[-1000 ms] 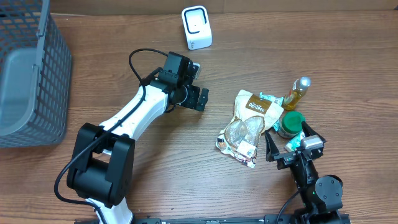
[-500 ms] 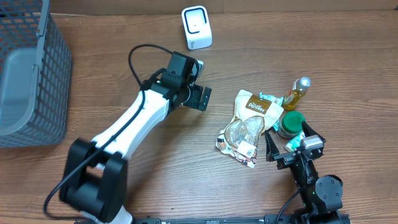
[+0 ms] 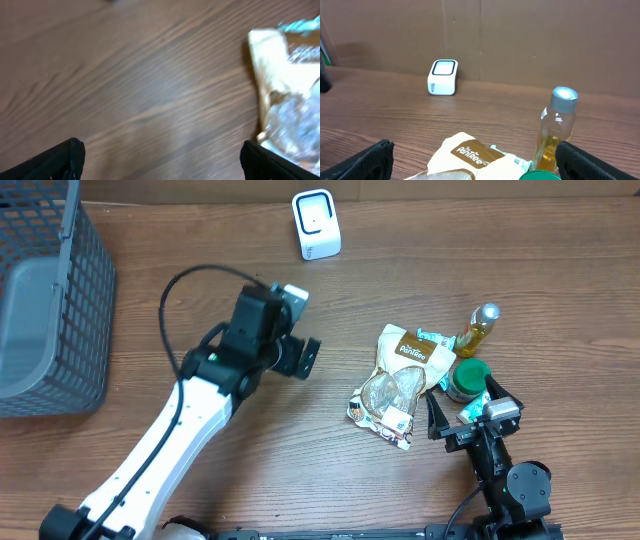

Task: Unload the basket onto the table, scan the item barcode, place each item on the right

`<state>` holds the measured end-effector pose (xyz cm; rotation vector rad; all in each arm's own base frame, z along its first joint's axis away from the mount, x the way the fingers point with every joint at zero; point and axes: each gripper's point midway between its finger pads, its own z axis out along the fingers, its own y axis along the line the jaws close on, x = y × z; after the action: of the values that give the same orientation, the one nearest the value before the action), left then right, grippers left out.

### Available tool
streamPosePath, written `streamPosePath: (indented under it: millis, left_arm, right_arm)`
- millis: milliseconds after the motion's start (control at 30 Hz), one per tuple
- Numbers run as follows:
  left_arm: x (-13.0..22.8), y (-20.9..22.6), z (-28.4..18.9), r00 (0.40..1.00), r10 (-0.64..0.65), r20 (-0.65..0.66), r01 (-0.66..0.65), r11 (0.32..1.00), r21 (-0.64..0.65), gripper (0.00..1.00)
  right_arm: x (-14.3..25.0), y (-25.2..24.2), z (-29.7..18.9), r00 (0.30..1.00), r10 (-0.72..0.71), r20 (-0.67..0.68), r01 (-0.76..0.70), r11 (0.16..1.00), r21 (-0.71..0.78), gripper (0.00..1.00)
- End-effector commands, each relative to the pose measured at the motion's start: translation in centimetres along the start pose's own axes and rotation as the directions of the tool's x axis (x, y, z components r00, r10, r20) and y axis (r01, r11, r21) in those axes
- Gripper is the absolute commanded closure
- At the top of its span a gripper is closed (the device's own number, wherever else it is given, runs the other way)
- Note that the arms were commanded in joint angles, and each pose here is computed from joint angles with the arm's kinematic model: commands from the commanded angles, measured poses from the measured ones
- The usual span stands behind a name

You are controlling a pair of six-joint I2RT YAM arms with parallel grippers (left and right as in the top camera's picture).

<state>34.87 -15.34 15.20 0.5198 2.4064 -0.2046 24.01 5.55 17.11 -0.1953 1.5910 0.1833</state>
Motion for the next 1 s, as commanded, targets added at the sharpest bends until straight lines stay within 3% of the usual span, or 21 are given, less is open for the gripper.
streamPosePath:
  millis: [0, 300, 500, 733, 967]
  left_arm:
    - [2.0, 1.9, -0.9, 1.000, -0.003, 0.002, 0.003, 0.999, -0.043, 0.00]
    - [6.8, 4.7, -1.5, 0.993, -0.085, 0.087, 0.092, 0.992, -0.082, 0.01]
    - [6.8, 5.0, -1.5, 0.965, -0.026, 0.262, 0.058, 0.992, -0.113, 0.00]
    - [6.0, 5.0, -2.8, 0.891, 0.049, 0.452, 0.021, 0.989, -0.148, 0.01]
    - [5.8, 4.8, -4.5, 0.844, 0.124, 0.521, -0.025, 0.981, -0.193, 0.00]
  right_arm:
    - [0.1, 0.0, 0.0, 1.000, -0.004, 0.006, 0.004, 1.000, -0.003, 0.00]
    - [0.1, 0.0, 0.0, 1.000, -0.004, 0.006, 0.004, 1.000, -0.003, 0.00]
    - [0.1, 0.0, 0.0, 1.000, -0.004, 0.006, 0.004, 1.000, -0.003, 0.00]
    - [0.1, 0.0, 0.0, 1.000, -0.004, 0.006, 0.004, 1.000, -0.003, 0.00]
    - [0.1, 0.0, 0.0, 1.000, -0.004, 0.006, 0.004, 1.000, -0.003, 0.00]
